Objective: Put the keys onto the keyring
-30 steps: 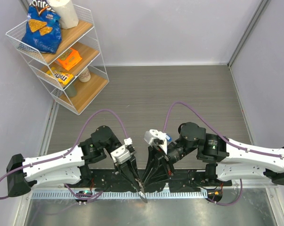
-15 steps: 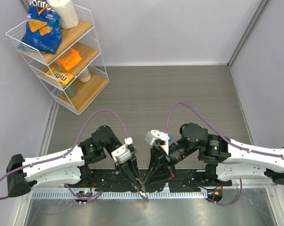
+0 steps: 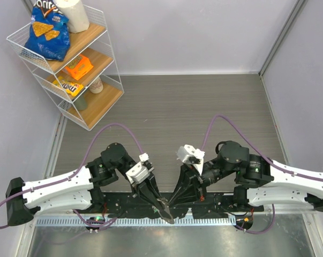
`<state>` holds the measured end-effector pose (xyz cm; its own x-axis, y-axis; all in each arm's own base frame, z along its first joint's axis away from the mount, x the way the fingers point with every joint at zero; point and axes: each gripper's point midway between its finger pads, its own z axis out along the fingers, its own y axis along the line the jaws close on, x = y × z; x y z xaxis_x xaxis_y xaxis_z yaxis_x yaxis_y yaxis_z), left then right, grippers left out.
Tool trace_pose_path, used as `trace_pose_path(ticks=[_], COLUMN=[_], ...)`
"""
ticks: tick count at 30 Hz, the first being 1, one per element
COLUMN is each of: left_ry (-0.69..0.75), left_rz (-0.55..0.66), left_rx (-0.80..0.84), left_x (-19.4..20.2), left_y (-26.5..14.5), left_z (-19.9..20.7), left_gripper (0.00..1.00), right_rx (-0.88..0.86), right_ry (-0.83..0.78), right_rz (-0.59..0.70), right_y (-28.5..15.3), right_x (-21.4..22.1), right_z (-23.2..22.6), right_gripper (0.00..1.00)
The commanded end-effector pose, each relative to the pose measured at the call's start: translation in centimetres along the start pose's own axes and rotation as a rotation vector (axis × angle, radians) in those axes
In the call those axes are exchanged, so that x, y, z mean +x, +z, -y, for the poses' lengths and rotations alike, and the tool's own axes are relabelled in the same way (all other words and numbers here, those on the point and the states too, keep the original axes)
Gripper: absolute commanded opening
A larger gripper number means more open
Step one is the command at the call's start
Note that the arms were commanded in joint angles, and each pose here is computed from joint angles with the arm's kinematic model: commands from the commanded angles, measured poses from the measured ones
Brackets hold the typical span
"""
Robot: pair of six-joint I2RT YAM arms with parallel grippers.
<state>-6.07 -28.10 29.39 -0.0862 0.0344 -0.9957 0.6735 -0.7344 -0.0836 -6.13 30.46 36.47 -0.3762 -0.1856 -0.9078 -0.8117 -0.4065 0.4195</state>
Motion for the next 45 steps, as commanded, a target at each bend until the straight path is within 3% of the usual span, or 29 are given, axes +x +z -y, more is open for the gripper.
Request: trace_pose_path(ticks=[1, 11, 18, 28, 30, 34, 40, 45], left_ry=[0.077, 0.090, 0.071, 0.130, 0.150, 0.197, 0.275, 0.317], left_rz=[0.034, 0.140, 0.159, 0.234, 0.255, 0.311, 0.484, 0.563], left_rx=[-0.023, -0.083, -0.197, -0.539, -0.608, -0.768, -0.946, -0.928], left_x=[-1.7, -3.8, -4.2, -6.9, -7.6, -9.7, -14.1, -16.6], left_y=[0.0, 0.5, 0.2, -2.8, -3.7, -6.1, -9.9, -10.4], left_z=[-0.1, -1.8, -3.7, -7.1, -7.4, -7.9, -7.0, -5.4], left_gripper=[0.00, 0.01, 0.20, 0.52, 0.64, 0.77, 0.78, 0.78], right_rx=[0.006, 0.076, 0.132, 0.259, 0.273, 0.303, 0.353, 0.368], right_ry=[-0.126, -0.211, -0.307, -0.322, -0.327, -0.334, -0.375, -0.413], right_rz=[0.152, 0.355, 0.491, 0.641, 0.659, 0.685, 0.746, 0.801], right_y=[-1.9, -2.7, -5.2, -8.0, -8.4, -8.9, -9.5, -9.5], right_x=[-3.2, -6.9, -9.7, -11.5, -11.8, -12.2, -12.5, -12.7], right_z=[-2.0, -1.4, -2.3, -1.4, -1.4, -1.2, -0.1, 0.7], right_gripper=[0.05, 0.05, 0.05, 0.05, 0.05, 0.05, 0.05, 0.05])
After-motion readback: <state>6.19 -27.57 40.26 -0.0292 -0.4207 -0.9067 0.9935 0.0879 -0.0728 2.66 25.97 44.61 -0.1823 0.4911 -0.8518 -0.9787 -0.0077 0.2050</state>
